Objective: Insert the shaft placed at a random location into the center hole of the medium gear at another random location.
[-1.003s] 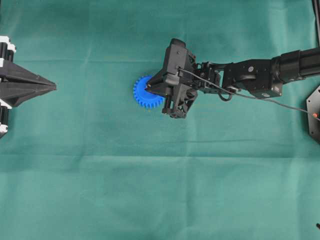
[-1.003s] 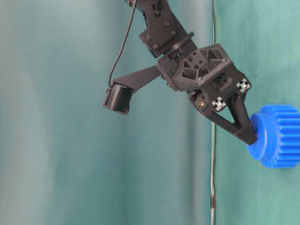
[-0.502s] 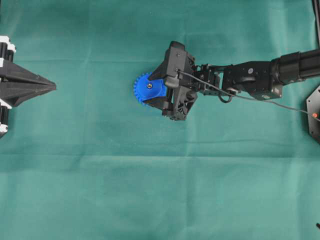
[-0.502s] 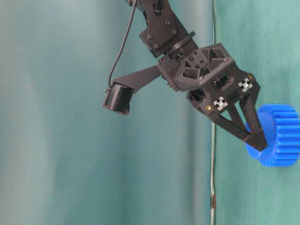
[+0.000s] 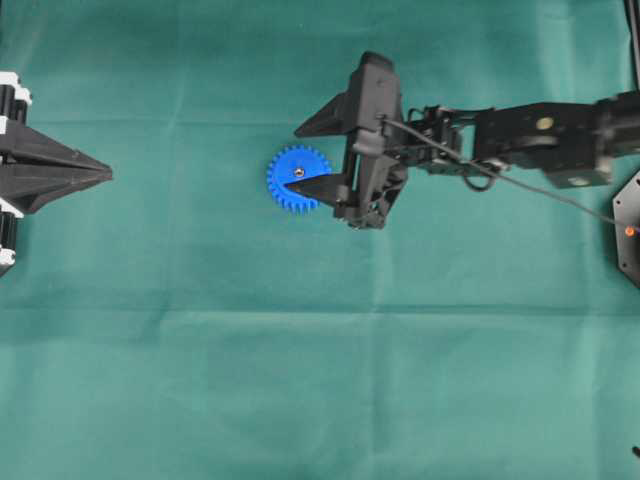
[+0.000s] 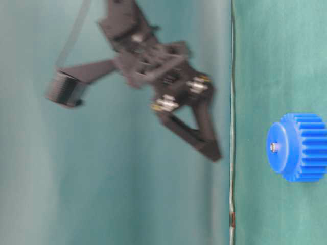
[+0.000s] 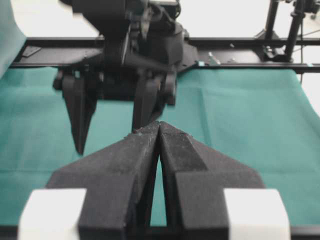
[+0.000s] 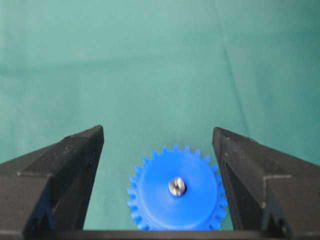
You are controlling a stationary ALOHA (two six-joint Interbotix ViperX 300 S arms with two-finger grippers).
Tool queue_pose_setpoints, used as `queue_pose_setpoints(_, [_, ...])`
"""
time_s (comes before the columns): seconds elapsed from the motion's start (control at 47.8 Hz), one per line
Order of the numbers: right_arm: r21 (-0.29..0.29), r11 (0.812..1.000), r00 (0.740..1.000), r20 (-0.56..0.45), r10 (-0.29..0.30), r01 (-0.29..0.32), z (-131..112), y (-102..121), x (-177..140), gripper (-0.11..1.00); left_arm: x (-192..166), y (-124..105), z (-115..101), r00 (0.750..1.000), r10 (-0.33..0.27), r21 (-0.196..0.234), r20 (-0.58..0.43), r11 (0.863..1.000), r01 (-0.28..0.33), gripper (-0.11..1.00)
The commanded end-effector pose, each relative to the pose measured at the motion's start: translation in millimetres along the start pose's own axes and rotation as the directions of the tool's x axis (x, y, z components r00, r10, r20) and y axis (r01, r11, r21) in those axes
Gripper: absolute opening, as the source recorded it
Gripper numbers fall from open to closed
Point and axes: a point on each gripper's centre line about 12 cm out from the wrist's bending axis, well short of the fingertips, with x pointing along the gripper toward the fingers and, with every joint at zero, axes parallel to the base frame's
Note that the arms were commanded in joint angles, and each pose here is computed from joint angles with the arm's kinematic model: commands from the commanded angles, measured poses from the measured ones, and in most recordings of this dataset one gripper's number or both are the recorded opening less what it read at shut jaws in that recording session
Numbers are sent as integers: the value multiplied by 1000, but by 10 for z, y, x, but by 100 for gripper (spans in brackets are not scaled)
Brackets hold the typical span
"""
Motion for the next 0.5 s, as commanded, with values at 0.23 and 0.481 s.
queue_pose_setpoints(0.23, [-11, 1000, 998, 66, 11, -10, 233, 36, -222, 84, 19, 3, 113, 1000, 1, 3, 29, 1000, -1, 0])
queue_pose_setpoints(0.481, [-1, 1000, 995, 96, 9, -9, 154, 25, -457, 84, 19, 0, 113, 1000, 0, 2, 29, 1000, 0, 0])
